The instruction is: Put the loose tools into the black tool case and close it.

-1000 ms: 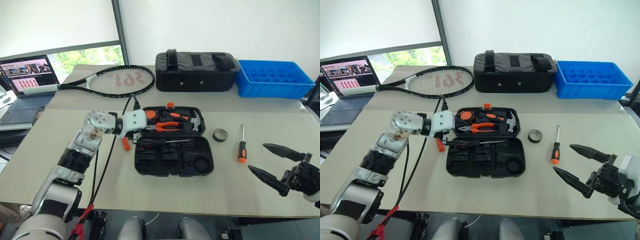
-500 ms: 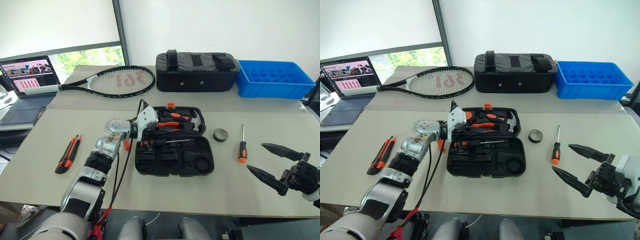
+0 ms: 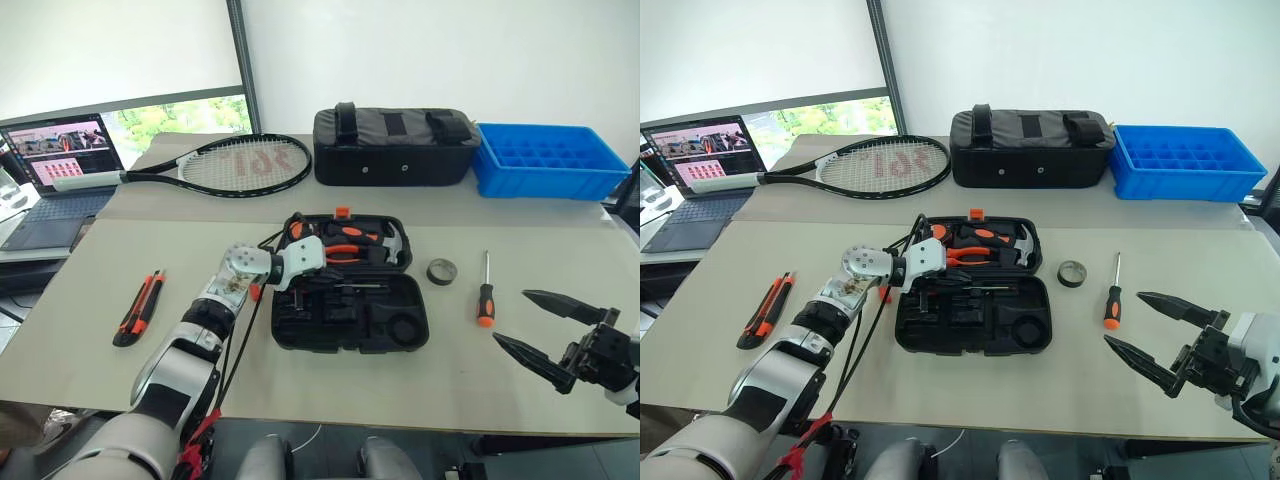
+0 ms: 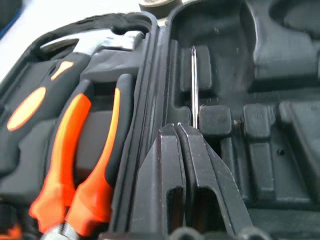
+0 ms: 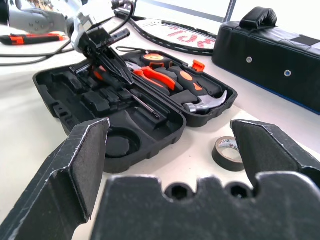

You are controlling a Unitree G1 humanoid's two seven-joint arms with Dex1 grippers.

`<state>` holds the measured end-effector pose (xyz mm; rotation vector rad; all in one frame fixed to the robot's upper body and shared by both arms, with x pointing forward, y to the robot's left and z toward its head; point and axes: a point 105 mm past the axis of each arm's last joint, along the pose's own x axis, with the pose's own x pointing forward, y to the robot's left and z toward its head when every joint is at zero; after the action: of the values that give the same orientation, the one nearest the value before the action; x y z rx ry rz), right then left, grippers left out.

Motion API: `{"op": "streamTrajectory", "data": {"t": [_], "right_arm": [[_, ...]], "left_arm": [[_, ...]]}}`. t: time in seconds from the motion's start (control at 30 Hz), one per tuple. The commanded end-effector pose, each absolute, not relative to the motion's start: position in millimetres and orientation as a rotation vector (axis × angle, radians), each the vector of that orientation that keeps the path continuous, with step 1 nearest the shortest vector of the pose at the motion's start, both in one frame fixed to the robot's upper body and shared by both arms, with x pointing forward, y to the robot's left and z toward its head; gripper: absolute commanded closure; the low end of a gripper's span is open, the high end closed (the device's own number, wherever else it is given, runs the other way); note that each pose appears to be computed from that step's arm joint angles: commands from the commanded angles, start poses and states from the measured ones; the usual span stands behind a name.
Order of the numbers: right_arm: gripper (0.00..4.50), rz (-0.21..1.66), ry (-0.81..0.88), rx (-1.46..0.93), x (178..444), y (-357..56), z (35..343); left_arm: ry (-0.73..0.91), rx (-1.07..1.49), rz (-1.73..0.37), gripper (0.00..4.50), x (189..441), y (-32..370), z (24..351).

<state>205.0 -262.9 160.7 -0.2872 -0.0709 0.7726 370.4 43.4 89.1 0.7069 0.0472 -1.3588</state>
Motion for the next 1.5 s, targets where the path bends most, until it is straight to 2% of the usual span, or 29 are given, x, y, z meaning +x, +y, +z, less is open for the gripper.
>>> {"op": "streamTrajectory", "data": {"t": [0.03,0.17,0.23,0.27,0.33,0.6,0.67,0.77,0.9,1.0,1.27,1.4,1.5], "right_arm": [[0.00,0.774,-0.048,-0.324,207.6,-258.1,162.9],[0.00,0.578,0.112,-0.369,229.1,-269.9,143.5],[0.00,0.463,0.148,-0.386,244.7,-274.0,136.6],[0.00,0.429,0.139,-0.382,251.4,-272.6,136.0],[0.00,0.379,0.159,-0.340,261.3,-269.0,131.3],[0.00,0.109,0.302,-0.191,291.7,-284.0,109.9],[0.00,0.093,0.325,-0.170,295.5,-283.1,106.7],[0.00,0.071,0.380,-0.099,298.0,-281.2,100.2],[0.00,0.047,0.501,-0.034,300.7,-280.2,86.7],[0.71,0.031,0.550,-0.042,299.7,-283.2,81.7],[3.44,-0.039,0.523,-0.064,302.1,-298.5,93.3],[3.47,0.040,0.363,-0.146,314.6,-295.2,126.1],[3.47,0.308,0.256,-0.204,311.1,-264.4,142.6]], "left_arm": [[0.224,0.735,-1.351,4.37,362.7,59.1,45.5],[0.117,0.570,-1.257,4.37,375.4,58.1,73.2],[0.017,0.428,-1.258,4.37,377.6,61.5,107.8],[-0.022,0.374,-1.263,4.14,376.9,64.7,123.5],[-0.045,0.298,-1.299,3.63,370.0,71.4,145.7],[-0.015,0.256,-1.494,0.63,313.1,98.5,201.2],[0.003,0.261,-1.525,0.07,303.1,100.5,208.0],[0.032,0.243,-1.589,0.07,286.7,100.7,216.6],[0.095,0.350,-1.642,0.07,270.3,107.2,216.2],[0.100,0.402,-1.637,0.00,268.6,108.6,215.5],[0.099,0.500,-1.564,0.00,270.7,116.0,212.7],[0.090,0.476,-1.487,0.00,268.3,128.1,215.3],[0.089,0.432,-1.437,0.00,261.6,137.4,216.8]]}}
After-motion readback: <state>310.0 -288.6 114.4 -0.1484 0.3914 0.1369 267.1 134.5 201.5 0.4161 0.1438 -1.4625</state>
